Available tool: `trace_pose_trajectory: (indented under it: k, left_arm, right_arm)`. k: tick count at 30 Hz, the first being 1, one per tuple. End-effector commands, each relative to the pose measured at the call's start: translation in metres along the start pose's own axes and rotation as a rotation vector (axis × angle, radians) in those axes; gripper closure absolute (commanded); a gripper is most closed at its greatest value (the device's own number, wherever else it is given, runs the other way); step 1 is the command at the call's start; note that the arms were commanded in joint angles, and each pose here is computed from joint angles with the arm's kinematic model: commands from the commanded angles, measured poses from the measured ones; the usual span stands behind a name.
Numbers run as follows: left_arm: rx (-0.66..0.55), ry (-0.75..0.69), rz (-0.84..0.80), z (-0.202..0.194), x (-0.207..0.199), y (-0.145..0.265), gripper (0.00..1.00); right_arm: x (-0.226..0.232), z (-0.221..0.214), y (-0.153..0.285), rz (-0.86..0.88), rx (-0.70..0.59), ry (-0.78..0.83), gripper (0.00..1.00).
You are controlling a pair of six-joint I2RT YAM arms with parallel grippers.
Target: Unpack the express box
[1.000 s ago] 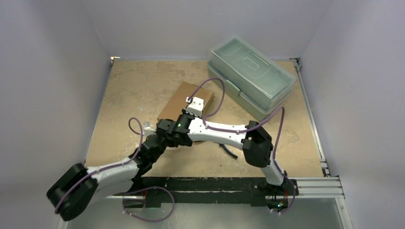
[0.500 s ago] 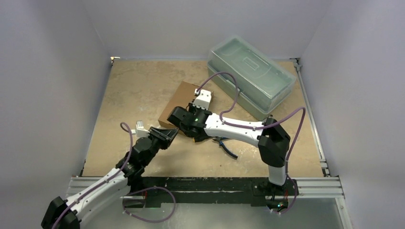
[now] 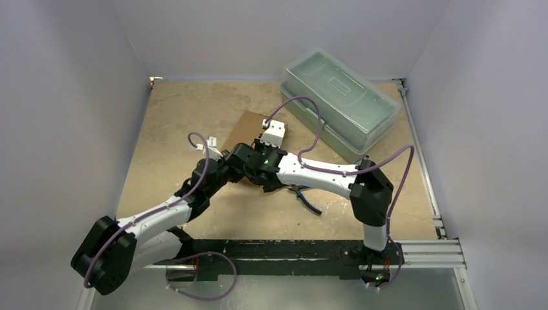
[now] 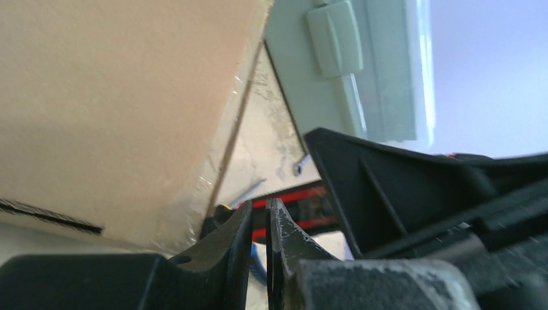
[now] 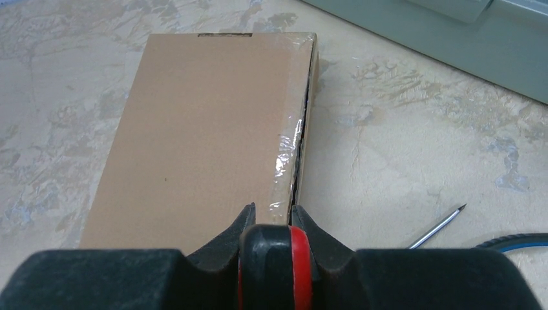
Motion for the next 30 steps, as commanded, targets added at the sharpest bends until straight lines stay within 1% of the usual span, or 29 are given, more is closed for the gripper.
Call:
trace_pose_trajectory:
  k: [1,4,5,10,13,16,18,21,25,27,30]
  left_arm:
    - [0.006,-0.181,0.060,0.007,0.010,-0.013,0.88]
    - [0.024,-0.205,0.106,0.002,0.031,-0.012,0.89]
    - [0.007,-0.206,0.122,0.003,0.038,-0.011,0.89]
    - [-0.002,-0.198,0.167,-0.001,0.061,0.000,0.88]
    - [-0.014,-0.207,0.176,0.000,0.063,0.003,0.88]
    - [-0.013,-0.228,0.176,0.003,0.057,0.003,0.88]
    - [-0.005,-0.249,0.179,0.005,0.050,0.003,0.87]
    - [-0.005,-0.272,0.200,0.011,0.034,0.003,0.86]
    - [-0.036,-0.302,0.222,0.025,0.015,0.006,0.84]
    - [-0.036,-0.324,0.218,0.033,0.005,0.007,0.83]
    - [-0.027,-0.383,0.248,0.044,-0.007,0.009,0.82]
  right_arm:
    - [0.000,0.041,0.016,0.043,-0.051,-0.093,1.00]
    - [0.001,0.050,0.017,0.049,-0.060,-0.090,1.00]
    - [0.001,0.054,0.017,0.048,-0.065,-0.092,1.00]
    - [0.001,0.077,0.015,0.069,-0.083,-0.110,1.00]
    - [0.000,0.093,0.015,0.081,-0.105,-0.121,1.00]
    - [-0.008,0.105,0.015,0.067,-0.123,-0.098,1.00]
    - [-0.022,0.110,0.013,0.036,-0.137,-0.058,1.00]
    - [-0.047,0.107,0.007,0.029,-0.135,0.055,1.00]
    - [-0.078,0.093,0.008,0.144,-0.104,0.215,1.00]
    - [-0.102,0.080,0.010,0.153,-0.073,0.281,1.00]
    - [-0.132,0.063,0.007,0.109,-0.006,0.367,1.00]
Point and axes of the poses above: each gripper's point midway between its finger pads, its own y axis back along the fingers, its own x axis along the line the jaws close on, z = x × y, the point moved 6 cm from there along y, back along the fingers, and after that the axes turned 7 degrees about y, right-handed, at the moved point
